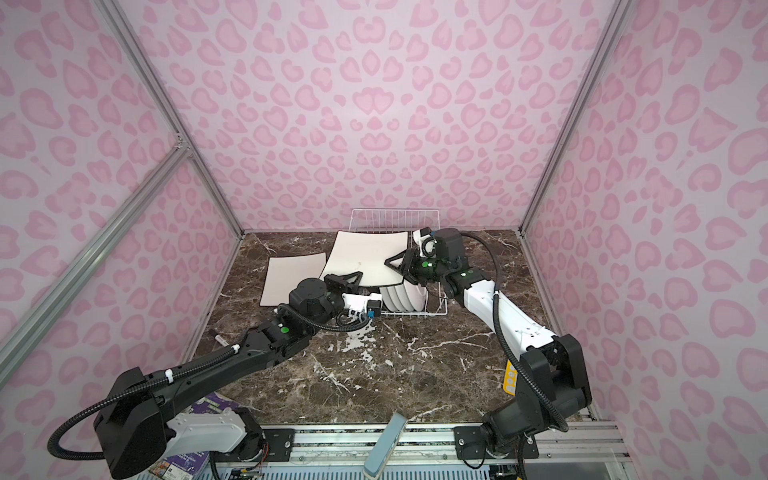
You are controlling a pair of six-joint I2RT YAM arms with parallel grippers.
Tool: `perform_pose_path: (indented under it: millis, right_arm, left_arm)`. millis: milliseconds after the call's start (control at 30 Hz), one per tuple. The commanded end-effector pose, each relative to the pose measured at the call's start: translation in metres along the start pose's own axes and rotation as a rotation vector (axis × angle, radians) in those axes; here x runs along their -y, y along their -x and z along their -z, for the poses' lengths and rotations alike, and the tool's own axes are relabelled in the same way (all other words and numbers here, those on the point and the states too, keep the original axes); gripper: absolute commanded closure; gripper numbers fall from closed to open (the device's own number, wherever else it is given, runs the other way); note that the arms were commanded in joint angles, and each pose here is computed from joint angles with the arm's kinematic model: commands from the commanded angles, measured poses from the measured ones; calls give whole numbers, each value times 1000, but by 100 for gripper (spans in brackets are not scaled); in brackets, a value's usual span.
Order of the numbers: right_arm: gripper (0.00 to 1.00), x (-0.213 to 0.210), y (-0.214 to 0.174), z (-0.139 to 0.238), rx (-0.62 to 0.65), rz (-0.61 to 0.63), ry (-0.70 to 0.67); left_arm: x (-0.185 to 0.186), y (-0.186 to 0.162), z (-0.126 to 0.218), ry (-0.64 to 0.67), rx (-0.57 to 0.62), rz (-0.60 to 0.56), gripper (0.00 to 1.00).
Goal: Unload the plates from the dish rack
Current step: 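Swing the plate over the rack with the left gripper while the right grasps its edge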
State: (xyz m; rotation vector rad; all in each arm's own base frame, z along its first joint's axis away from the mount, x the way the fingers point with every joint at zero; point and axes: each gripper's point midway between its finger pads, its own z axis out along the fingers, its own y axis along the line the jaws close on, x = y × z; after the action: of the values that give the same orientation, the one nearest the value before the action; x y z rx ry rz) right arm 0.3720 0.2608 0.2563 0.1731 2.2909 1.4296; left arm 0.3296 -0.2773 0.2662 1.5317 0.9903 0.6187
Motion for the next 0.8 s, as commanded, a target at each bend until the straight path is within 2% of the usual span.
perform_pose_path:
  millis: [0,367,500,633,700,767]
  right_arm:
    - [66,-2,-2,-2,-12,1,20]
    - [86,-7,-1,1,-2,21,31]
    - [100,-12,4,4,13,30,50]
    - [100,-10,17,13,56,6,68]
    - [100,-10,22,16,74,-10,88]
    - [100,-13,27,19,92,-18,112]
  left_arm:
    - [-57,11,11,216,51,60,96]
    - [-53,7,1,185,16,82,93]
    - [-53,5,-4,170,-3,106,91]
    - [-52,4,-10,147,-19,132,81]
    - [-53,3,-12,146,-22,151,67]
    - [-53,4,-12,145,-17,172,48]
